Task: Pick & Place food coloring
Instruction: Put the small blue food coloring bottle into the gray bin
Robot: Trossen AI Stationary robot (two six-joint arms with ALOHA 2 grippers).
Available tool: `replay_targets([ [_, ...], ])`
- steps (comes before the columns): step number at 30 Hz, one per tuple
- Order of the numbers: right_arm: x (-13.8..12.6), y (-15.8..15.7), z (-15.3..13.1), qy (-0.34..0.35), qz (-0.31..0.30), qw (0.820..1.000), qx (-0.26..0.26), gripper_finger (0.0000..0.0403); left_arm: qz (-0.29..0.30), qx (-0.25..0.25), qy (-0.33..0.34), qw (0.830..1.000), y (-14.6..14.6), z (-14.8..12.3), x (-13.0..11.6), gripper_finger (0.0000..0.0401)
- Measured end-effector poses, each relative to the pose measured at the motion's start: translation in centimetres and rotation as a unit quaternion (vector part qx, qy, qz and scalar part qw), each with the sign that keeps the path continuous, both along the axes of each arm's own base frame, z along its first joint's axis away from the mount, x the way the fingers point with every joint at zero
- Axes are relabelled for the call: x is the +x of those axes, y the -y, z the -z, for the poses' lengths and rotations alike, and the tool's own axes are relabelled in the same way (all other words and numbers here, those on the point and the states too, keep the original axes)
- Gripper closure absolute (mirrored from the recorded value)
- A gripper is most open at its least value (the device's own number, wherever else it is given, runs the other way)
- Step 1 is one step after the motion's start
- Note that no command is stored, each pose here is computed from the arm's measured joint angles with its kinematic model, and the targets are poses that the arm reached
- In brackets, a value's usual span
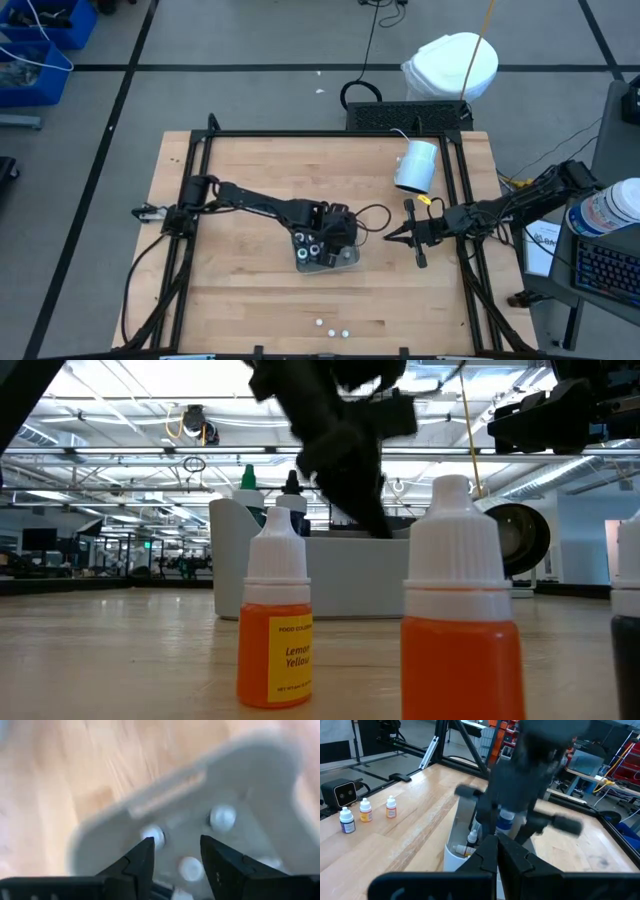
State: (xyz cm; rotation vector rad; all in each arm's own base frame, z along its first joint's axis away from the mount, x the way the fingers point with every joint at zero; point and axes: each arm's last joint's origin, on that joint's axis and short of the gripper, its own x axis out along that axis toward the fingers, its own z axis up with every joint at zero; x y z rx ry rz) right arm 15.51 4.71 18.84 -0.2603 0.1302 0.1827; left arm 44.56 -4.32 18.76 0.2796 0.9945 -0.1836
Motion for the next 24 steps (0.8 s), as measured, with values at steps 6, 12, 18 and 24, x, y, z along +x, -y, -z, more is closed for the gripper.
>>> replay_targets([
  [6,0.0,0.0,0.0,-0.002,0.0,1.0,-0.001,0.0403,0.028,0.001,0.052,0.998,1.7,-7.7,-0.7,0.0229],
  [12,0.0,0.0,0.2,-0.007,0.0,1.0,-0.002,0.0403,0.011,-0.005,0.041,0.999,4.2,-15.1,-6.2,0.0268],
  [18,0.0,0.0,0.1,-0.006,0.0,1.0,0.0,0.0403,-0.013,-0.021,0.089,0.996,7.0,-17.6,-14.3,0.0379],
  [24,0.0,0.0,0.1,-0.003,-0.001,1.0,0.001,0.0403,-0.04,-0.085,0.259,0.961,7.8,-11.7,-20.3,0.0387],
])
